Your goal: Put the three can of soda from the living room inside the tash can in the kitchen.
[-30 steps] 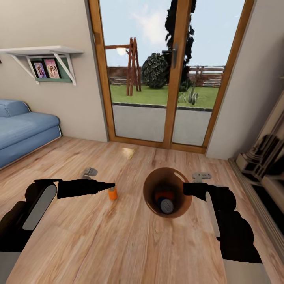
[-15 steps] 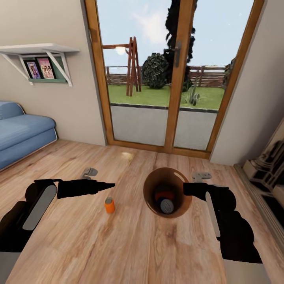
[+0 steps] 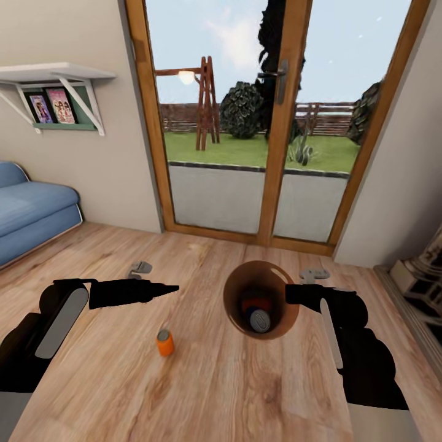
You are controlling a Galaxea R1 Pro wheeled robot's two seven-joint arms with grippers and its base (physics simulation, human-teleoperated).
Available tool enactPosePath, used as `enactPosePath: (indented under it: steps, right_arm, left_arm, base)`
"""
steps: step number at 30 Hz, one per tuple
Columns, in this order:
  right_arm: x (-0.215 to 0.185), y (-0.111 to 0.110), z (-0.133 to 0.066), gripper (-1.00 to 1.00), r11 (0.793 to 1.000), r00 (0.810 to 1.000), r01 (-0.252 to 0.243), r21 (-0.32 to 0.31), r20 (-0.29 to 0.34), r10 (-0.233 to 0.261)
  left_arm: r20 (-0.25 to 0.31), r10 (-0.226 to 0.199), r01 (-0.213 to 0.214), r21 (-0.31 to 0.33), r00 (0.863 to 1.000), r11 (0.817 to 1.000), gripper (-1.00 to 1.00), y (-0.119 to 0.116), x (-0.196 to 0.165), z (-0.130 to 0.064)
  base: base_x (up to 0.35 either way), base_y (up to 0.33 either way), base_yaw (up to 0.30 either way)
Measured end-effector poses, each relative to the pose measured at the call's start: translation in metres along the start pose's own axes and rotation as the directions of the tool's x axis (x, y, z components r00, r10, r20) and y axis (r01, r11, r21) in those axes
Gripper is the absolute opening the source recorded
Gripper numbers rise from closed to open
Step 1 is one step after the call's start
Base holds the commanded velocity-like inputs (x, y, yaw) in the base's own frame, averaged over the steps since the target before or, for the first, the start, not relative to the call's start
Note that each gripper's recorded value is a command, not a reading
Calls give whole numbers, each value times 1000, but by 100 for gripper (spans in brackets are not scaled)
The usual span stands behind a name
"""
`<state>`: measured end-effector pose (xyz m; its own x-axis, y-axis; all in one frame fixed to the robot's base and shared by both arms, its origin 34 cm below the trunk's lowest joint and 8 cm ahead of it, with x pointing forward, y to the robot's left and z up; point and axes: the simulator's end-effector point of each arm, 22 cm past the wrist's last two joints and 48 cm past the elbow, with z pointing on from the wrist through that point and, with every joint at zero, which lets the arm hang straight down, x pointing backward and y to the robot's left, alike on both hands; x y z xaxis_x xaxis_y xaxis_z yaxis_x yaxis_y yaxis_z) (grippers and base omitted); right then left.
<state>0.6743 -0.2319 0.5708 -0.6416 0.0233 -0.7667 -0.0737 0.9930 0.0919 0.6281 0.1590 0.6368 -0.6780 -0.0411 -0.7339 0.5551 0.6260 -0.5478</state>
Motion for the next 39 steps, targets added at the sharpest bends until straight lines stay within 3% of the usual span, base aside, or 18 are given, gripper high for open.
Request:
enactPosePath:
  steps: [31,39]
  right_arm:
    - [0,0,0,-100,1000,1000,0,0,0,0]
    - [0,1,0,-100,1000,1000,-1,-3,0,1]
  left_arm:
    - [0,0,0,1,1000,1000,100,0,0,0]
    - [0,0,0,1,1000,1000,100,0,0,0]
  base:
    - [323,0,0]
    - [105,0,0]
